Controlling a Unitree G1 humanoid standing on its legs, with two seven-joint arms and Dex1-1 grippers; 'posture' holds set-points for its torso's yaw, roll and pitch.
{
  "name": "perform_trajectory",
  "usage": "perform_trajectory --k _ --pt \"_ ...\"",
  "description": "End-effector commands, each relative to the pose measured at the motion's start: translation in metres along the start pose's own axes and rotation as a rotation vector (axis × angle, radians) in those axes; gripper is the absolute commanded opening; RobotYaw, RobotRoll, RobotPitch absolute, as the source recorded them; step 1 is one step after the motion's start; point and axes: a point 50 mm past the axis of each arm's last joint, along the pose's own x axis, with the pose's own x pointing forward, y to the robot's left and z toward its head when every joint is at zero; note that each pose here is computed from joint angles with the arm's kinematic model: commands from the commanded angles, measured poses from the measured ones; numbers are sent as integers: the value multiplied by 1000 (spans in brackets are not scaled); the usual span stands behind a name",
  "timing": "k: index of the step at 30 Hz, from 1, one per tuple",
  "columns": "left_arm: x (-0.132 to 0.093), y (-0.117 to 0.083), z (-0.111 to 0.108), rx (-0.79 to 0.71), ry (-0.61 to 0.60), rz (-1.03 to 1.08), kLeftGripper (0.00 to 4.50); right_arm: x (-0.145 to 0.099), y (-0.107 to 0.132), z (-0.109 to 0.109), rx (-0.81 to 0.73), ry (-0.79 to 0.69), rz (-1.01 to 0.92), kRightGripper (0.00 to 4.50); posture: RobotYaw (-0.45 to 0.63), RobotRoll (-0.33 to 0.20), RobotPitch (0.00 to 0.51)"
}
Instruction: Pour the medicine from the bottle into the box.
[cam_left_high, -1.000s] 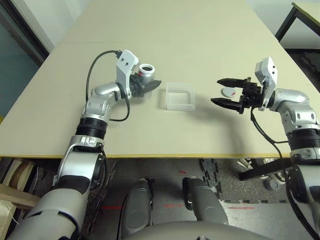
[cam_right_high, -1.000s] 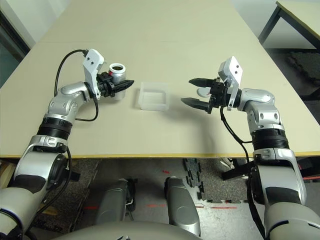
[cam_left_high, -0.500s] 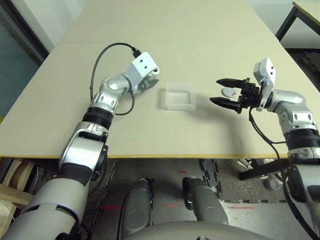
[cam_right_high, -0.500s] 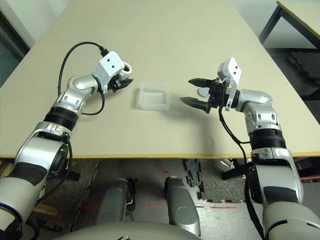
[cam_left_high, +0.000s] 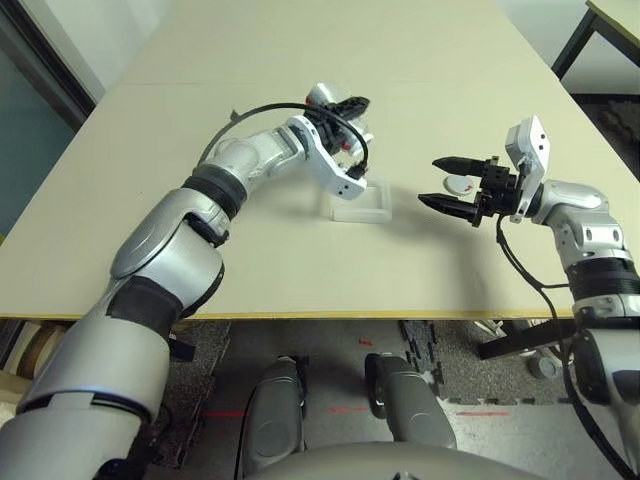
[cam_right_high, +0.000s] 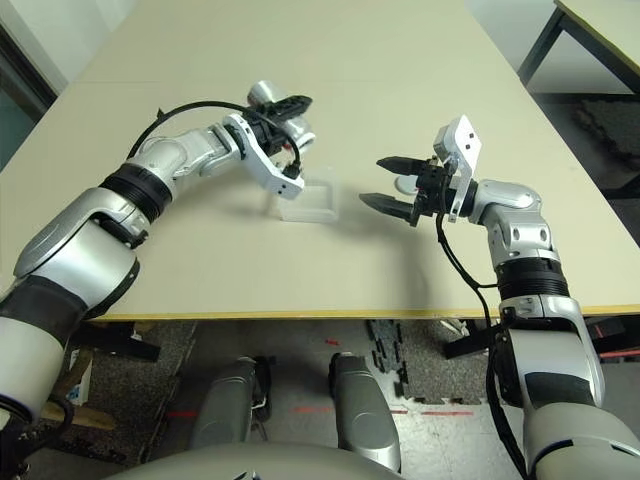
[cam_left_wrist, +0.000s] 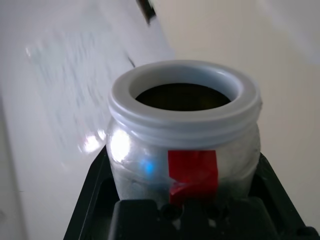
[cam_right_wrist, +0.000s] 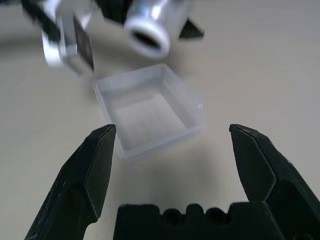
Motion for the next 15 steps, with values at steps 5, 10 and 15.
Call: perform_trajectory --k 5,10,15 --pt "2 8 -10 136 -26 -19 2650 1 -2 2 21 -28 -13 4500 -75 0 129" --pt "0 5 -14 66 14 -41 2650 0 0 -1 16 -9 1 4500 -75 0 131" --pt "-11 -8 -23 -286 155 -78 2650 -1 1 -3 -5 27 20 4500 -74 0 134"
